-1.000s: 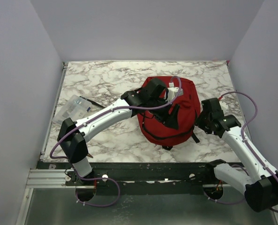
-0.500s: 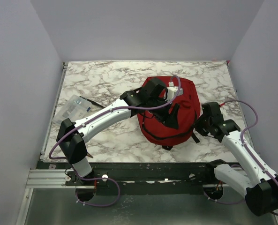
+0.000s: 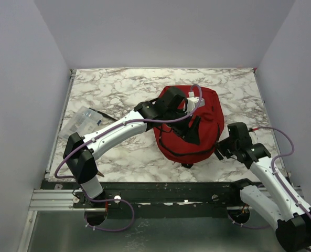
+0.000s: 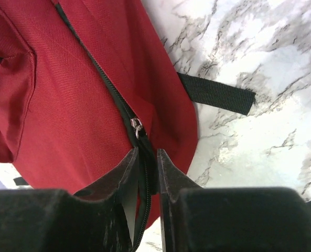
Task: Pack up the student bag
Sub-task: Zip the student bag at the center of the board.
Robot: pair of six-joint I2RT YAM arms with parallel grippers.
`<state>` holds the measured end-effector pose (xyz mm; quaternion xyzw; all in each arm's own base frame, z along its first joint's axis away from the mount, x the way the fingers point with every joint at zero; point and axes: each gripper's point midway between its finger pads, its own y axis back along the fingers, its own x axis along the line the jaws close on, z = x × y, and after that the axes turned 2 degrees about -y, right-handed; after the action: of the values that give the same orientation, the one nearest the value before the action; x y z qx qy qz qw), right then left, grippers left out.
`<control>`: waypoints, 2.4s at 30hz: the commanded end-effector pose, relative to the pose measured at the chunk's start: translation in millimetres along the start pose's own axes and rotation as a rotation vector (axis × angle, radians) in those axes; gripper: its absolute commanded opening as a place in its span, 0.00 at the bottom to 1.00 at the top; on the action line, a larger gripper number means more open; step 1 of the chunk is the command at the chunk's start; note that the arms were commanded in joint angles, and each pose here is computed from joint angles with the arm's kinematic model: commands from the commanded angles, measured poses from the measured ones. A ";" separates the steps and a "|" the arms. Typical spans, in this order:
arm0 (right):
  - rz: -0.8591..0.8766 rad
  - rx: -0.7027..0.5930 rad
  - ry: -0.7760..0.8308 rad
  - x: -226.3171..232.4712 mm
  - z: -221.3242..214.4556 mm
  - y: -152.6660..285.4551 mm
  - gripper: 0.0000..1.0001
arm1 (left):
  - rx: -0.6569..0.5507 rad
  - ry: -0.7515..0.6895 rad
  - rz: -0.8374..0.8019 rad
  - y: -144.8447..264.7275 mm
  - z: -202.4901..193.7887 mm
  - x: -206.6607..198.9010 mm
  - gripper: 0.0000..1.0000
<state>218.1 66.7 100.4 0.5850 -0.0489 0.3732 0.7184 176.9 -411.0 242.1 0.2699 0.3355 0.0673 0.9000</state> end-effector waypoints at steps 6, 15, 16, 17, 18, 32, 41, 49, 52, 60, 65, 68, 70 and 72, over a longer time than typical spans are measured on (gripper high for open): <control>0.035 -0.044 -0.196 -4.3 4.1 -4.5 0.21 | -0.034 -0.029 -0.029 10.7 7.3 -11.9 0.65; 0.027 -0.069 -0.150 -7.6 8.9 -1.7 0.01 | -0.029 -0.027 -0.032 9.9 6.3 -11.7 0.65; 0.027 -0.070 -0.130 -7.7 9.4 0.5 0.01 | -0.031 -0.028 -0.033 10.1 6.9 -12.2 0.65; 0.024 -0.070 -0.103 -8.5 10.1 3.0 0.01 | -0.030 -0.027 -0.035 10.2 6.8 -12.7 0.65; 0.020 -0.068 -0.079 -9.1 10.3 5.2 0.01 | -0.029 -0.027 -0.036 10.1 6.6 -12.6 0.65; 0.180 0.286 0.397 -5.9 -49.6 23.4 0.01 | -0.030 -0.021 -0.028 9.9 6.9 -9.4 0.65; 0.406 0.531 0.555 7.5 -89.8 50.0 0.01 | -0.058 -0.044 -0.027 13.5 10.9 -7.5 0.65; 0.490 0.631 0.672 7.6 -99.5 72.4 0.01 | -0.185 -0.119 -0.004 22.5 20.0 -7.8 0.67; 0.544 0.607 0.676 18.8 -96.7 80.5 0.06 | -0.236 -0.084 -0.005 22.0 13.8 -5.3 0.67; 0.425 0.250 0.550 33.4 -42.4 65.6 0.40 | -0.458 0.064 0.051 25.4 -17.4 -6.2 0.66; 0.214 0.141 0.405 18.7 -20.1 32.8 0.40 | -0.526 0.173 0.165 14.8 -30.5 -5.0 0.65; 0.213 0.155 0.366 22.0 -23.9 23.8 0.40 | -0.523 0.251 0.195 2.7 -39.4 0.6 0.61; 0.214 0.173 0.348 21.3 -28.6 19.1 0.40 | -0.499 0.238 0.202 -7.4 -44.1 -0.8 0.60; 0.243 0.191 0.342 24.0 -34.0 15.7 0.40 | -0.471 0.220 0.212 -18.0 -49.4 -0.8 0.58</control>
<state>203.6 108.4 120.9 0.5630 0.0704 0.5670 0.5972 132.9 -393.2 216.0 0.0889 0.3708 0.2195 0.8980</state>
